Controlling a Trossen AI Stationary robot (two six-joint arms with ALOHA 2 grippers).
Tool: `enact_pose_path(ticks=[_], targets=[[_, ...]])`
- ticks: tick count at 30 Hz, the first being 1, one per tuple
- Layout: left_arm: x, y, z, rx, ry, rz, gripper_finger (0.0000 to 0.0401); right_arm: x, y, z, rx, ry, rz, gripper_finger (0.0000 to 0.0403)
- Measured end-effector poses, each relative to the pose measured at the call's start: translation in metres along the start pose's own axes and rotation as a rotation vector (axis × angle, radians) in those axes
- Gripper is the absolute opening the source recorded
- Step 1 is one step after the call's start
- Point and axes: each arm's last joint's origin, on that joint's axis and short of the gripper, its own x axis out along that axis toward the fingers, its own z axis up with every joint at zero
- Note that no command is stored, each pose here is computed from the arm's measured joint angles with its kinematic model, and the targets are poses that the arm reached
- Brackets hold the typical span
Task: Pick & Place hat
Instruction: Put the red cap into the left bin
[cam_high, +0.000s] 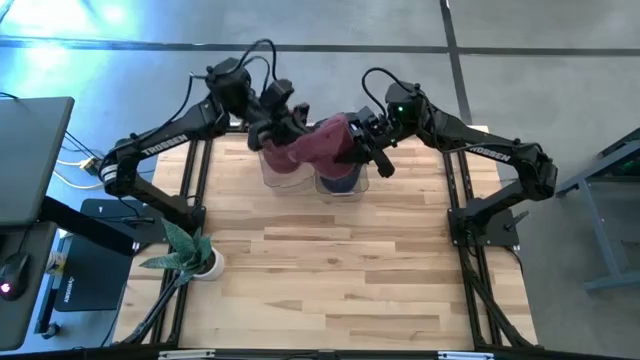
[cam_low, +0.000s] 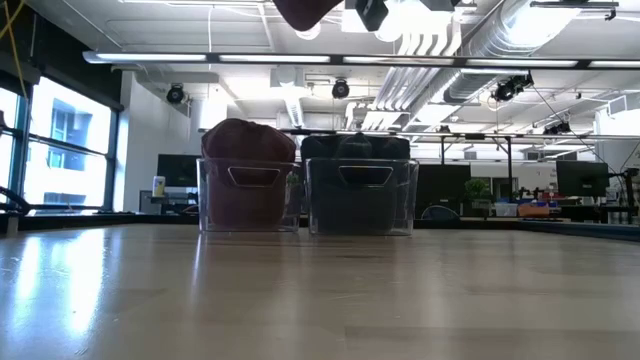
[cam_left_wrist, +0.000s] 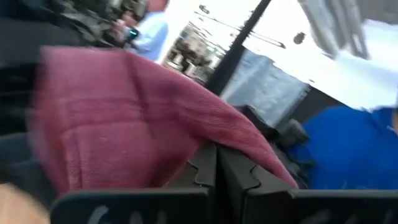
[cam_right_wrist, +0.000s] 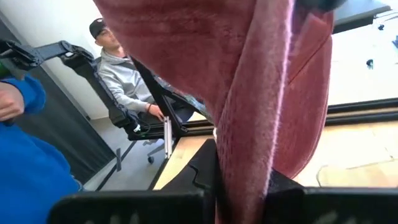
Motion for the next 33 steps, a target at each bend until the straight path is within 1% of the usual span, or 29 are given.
enact_pose_path(ticks=[6,9,12,16,19,21,24,26,29,33], targets=[[-0.028,0.016,0.012,-0.039,-0.051,0.095,0.0001,0.0,-0.001,-0.002,0.019,0.016,-0.013,0.0012],[-0.034,0.019,0.014,-0.05,-0.063,0.114,0.0001,0.0,-0.002,-0.003,0.029,0.022,-0.041,0.0017],[-0.025,0.026,0.01,-0.068,-0.047,0.103,0.0001,0.0,-0.003,-0.005,0.028,0.034,-0.071,0.0016],[-0.002,0.041,0.0,-0.091,-0.025,0.078,0.0001,-0.001,-0.004,-0.01,0.037,0.068,-0.094,0.001],[0.011,0.038,-0.003,-0.087,-0.016,0.008,0.0001,-0.001,-0.004,-0.011,0.042,0.079,-0.098,0.0011],[0.015,0.035,-0.003,-0.082,-0.003,-0.04,0.0001,-0.001,-0.004,-0.012,0.046,0.084,-0.096,0.0015],[0.016,0.036,-0.003,-0.073,-0.001,-0.048,0.0,-0.001,-0.004,-0.012,0.049,0.085,-0.087,0.0016],[0.009,0.036,0.001,-0.047,-0.019,-0.028,0.0,-0.001,-0.003,-0.012,0.048,0.084,-0.082,0.0012],[-0.012,0.03,0.012,-0.011,-0.041,-0.013,0.0,-0.001,-0.003,-0.011,0.044,0.082,-0.077,0.0008],[-0.037,0.026,0.021,0.025,-0.027,-0.005,0.0001,0.0,-0.002,-0.009,0.033,0.067,-0.058,0.0012]])
